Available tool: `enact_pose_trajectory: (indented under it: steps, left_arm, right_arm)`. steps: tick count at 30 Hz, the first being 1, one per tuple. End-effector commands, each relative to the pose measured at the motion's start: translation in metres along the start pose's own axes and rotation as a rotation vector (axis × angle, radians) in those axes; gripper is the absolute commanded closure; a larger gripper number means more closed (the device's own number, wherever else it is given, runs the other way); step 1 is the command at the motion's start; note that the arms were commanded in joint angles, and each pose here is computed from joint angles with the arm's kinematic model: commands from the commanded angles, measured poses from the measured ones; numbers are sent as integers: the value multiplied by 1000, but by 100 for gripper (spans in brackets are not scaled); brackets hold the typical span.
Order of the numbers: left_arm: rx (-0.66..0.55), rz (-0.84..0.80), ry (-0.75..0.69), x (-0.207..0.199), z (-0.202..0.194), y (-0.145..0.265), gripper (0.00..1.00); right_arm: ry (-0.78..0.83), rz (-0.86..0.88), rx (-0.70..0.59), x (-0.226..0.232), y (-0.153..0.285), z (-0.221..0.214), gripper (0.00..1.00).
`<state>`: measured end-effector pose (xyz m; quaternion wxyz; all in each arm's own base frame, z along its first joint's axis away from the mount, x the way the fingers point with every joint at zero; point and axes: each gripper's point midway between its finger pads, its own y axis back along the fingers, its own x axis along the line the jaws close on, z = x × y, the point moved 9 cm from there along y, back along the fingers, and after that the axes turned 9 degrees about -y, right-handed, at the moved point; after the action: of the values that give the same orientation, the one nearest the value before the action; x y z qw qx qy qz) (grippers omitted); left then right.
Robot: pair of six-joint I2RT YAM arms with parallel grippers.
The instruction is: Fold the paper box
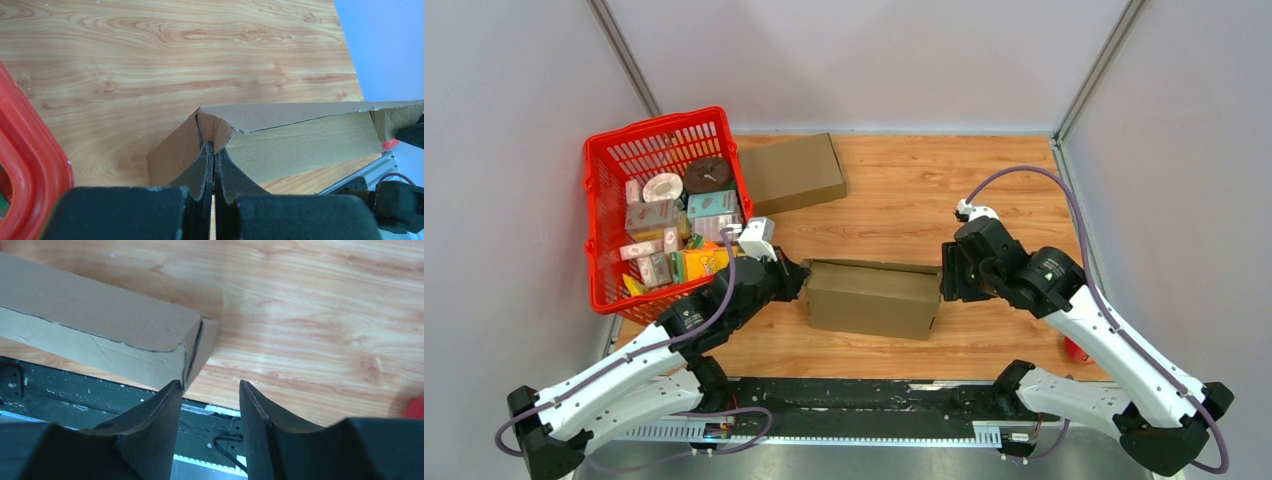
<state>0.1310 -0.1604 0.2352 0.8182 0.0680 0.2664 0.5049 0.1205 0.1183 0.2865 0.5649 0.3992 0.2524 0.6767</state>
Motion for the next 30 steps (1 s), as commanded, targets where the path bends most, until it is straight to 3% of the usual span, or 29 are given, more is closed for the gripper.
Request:
enact_pose_trajectory:
  steps: [1,15,19,21,25,30]
  left_arm:
    - [129,54,-50,8,-20,3,100]
    - [127,49,-64,7,-18,4,100]
    - [128,55,-72,8,-19,5,100]
    - [129,56,-72,8,-19,5,100]
    - [128,55,-73,7,-19,4,100]
    - [130,51,-70,7,-19,3,100]
  right_arm:
    - [29,-20,47,-9,8,-8,53]
    - [45,25,40,8,-11,2,58]
    - [47,5,37,5,-13,1,78]
    - [49,-7,42,3,-12,-1,82]
    - [53,-24,46,-3,-13,-7,100]
    - [42,-23,82,-9,-30,-23,100]
